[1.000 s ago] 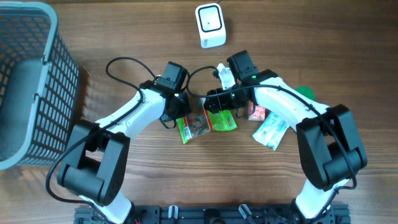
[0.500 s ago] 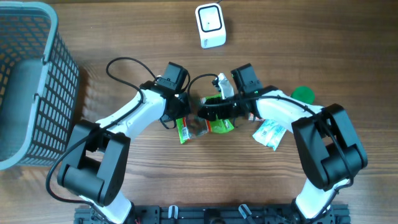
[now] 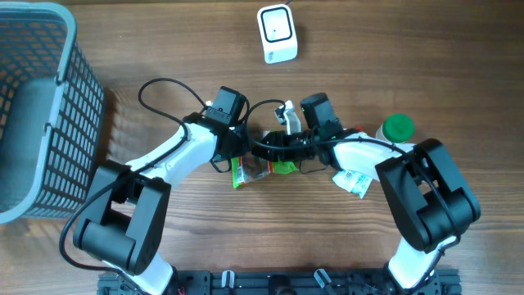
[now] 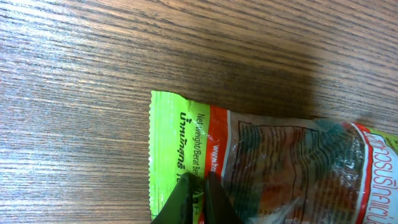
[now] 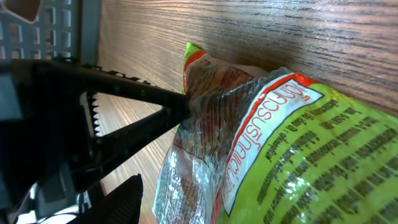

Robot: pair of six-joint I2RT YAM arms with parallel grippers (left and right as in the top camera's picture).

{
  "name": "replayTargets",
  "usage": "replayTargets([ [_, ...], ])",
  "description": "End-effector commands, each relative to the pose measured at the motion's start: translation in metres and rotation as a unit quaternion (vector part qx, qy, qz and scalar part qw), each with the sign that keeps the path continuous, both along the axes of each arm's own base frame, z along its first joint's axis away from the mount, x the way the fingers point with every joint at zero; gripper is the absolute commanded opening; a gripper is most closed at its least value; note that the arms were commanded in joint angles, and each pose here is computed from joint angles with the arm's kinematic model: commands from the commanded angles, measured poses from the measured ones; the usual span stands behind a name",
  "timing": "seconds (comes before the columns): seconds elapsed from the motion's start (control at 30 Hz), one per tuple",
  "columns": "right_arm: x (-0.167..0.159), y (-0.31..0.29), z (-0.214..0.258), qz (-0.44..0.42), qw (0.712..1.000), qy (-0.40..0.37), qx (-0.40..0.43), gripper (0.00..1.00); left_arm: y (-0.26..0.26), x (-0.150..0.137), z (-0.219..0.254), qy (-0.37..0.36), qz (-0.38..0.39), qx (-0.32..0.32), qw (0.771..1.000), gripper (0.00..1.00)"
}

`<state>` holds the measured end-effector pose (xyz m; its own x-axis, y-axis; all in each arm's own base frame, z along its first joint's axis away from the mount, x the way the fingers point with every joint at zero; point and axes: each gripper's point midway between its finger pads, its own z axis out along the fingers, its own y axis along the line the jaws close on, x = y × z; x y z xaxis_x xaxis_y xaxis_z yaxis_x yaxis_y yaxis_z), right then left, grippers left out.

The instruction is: Scan the item barcode

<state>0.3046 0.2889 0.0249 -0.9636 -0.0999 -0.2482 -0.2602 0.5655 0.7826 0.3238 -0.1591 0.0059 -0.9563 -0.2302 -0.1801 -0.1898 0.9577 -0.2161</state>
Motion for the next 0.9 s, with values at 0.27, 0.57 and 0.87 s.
replayTargets([
  [0.27,-0.01,0.018,-0.012,0.0,1.0,-0.005,-0.028,0.25,0.01,-0.021,-0.027,0.037,0.002,0.027,0.999,0.04],
  [0.57,-0.009,0.012,-0.019,-0.003,0.999,-0.015,-0.052,0.04,0.03,-0.004,0.011,0.025,0.043,0.002,0.999,0.04],
  [0.87,-0.011,0.011,-0.021,-0.006,0.998,-0.005,-0.055,0.08,0.026,-0.037,-0.013,0.095,0.029,0.002,0.995,0.04],
])
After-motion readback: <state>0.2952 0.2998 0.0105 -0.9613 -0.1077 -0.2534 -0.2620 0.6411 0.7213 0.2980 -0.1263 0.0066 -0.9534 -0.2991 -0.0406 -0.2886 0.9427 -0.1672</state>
